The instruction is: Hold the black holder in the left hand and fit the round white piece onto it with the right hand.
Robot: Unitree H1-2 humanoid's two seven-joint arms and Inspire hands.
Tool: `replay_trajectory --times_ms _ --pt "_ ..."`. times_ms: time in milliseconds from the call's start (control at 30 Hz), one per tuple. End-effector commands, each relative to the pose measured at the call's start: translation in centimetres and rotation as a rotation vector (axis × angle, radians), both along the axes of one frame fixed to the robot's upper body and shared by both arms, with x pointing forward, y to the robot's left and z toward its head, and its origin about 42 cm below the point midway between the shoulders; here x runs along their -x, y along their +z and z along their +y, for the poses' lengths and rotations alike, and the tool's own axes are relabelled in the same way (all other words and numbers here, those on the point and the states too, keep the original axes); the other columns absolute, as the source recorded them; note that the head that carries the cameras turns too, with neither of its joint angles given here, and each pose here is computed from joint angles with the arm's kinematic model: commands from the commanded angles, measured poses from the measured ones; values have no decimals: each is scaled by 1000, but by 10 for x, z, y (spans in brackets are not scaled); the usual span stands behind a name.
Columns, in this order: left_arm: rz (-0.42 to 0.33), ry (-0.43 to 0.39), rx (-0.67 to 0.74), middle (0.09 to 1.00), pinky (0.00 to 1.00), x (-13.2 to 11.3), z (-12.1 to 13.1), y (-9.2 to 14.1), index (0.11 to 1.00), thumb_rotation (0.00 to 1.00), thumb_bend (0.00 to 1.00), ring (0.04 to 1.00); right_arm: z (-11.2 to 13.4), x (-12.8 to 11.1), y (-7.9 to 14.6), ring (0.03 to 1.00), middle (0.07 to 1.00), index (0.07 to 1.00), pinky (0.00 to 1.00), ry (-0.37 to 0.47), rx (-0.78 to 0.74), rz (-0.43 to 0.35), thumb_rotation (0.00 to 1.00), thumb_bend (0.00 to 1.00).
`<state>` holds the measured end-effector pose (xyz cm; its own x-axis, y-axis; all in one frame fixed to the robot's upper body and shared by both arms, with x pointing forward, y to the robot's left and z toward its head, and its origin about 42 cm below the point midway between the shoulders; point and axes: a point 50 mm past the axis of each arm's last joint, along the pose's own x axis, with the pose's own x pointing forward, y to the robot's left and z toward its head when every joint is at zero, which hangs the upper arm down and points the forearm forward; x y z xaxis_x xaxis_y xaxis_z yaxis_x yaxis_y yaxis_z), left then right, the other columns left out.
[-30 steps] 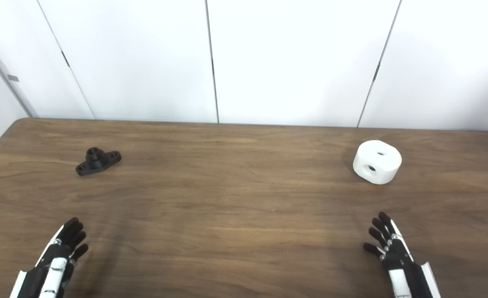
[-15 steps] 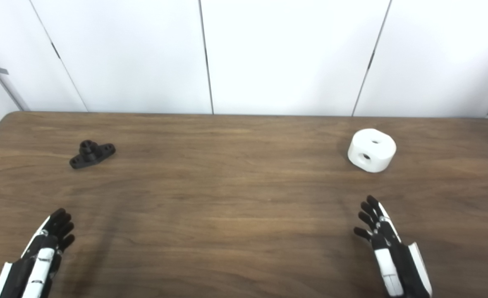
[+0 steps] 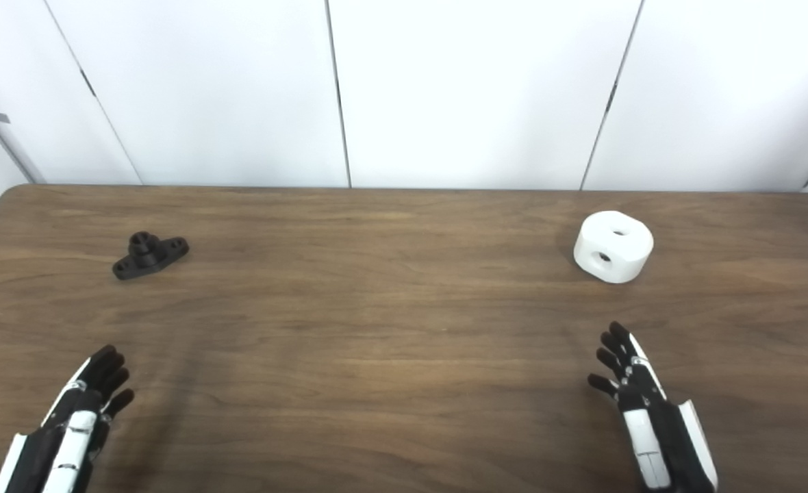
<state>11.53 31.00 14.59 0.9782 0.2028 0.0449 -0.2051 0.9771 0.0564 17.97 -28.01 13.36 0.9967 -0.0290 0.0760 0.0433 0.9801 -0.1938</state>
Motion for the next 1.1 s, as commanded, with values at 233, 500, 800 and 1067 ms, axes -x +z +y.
replay_trajectory --times_ms 233,500,800,1067 --pt "-58 -23 -41 935 874 2 -9 -5 916 662 481 929 -14 2 0 952 964 983 863 8 2 -60 1000 633" --pt "-58 -15 -48 899 840 -1 -14 -11 885 565 482 896 -13 0 -6 945 965 987 848 -13 7 -43 1000 565" --pt "-50 -27 -77 894 810 -3 -15 -16 885 532 468 884 -15 -1 -7 945 964 997 836 -21 11 -34 1000 505" --pt "-50 -29 -68 887 814 -3 -17 -19 876 486 458 880 -18 -1 -11 949 967 1000 848 -22 10 -22 1000 488"
